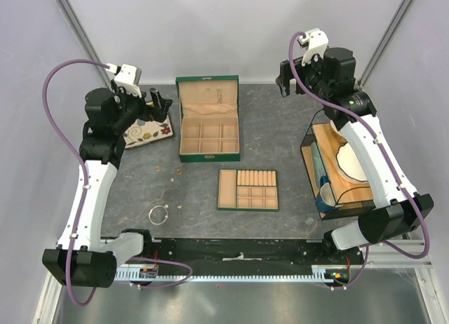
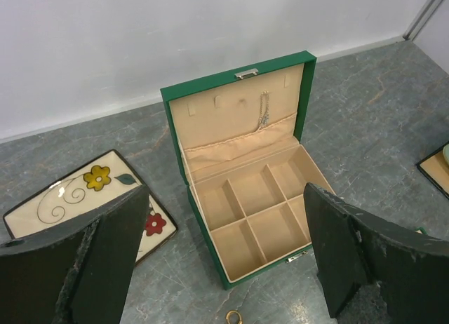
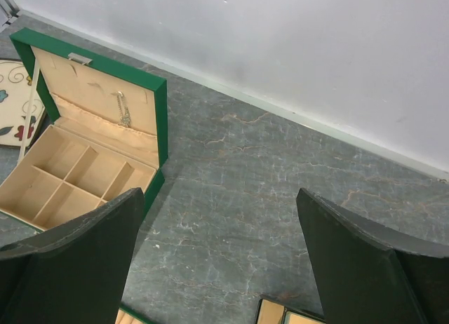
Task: Organize the mixed jewelry
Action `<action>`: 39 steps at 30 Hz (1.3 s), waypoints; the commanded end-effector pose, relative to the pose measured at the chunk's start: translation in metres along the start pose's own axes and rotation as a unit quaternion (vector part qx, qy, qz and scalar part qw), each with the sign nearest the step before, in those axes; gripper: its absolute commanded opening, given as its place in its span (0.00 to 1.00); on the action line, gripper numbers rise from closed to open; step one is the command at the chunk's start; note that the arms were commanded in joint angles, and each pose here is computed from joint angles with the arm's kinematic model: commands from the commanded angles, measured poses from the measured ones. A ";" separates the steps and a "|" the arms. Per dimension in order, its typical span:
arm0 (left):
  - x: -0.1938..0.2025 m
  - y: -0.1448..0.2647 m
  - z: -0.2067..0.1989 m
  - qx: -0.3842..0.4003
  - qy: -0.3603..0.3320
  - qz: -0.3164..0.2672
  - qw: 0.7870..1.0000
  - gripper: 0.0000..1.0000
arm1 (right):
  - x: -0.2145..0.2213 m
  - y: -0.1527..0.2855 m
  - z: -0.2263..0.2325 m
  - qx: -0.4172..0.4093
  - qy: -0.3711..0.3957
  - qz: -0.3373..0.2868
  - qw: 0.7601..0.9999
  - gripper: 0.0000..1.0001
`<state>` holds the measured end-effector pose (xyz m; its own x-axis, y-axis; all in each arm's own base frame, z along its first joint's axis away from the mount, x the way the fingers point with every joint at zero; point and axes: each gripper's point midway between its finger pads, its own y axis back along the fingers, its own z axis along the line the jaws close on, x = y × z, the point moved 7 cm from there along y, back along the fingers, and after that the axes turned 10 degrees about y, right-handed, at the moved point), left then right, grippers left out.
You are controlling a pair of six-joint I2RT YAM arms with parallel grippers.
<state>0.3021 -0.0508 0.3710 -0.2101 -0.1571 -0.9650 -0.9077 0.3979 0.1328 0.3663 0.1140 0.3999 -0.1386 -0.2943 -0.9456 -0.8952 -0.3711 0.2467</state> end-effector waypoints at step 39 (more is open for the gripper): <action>0.229 0.108 0.039 0.173 -0.334 0.426 0.823 0.98 | 0.055 -0.010 0.026 -0.081 -0.002 0.055 0.995 0.98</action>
<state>0.1720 -0.0095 0.1706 -0.4787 0.7123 -0.5133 -0.3931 0.3489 0.8507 0.3588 0.1223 0.3367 -0.2657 -0.3383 -0.9028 -0.7987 -0.4472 0.4026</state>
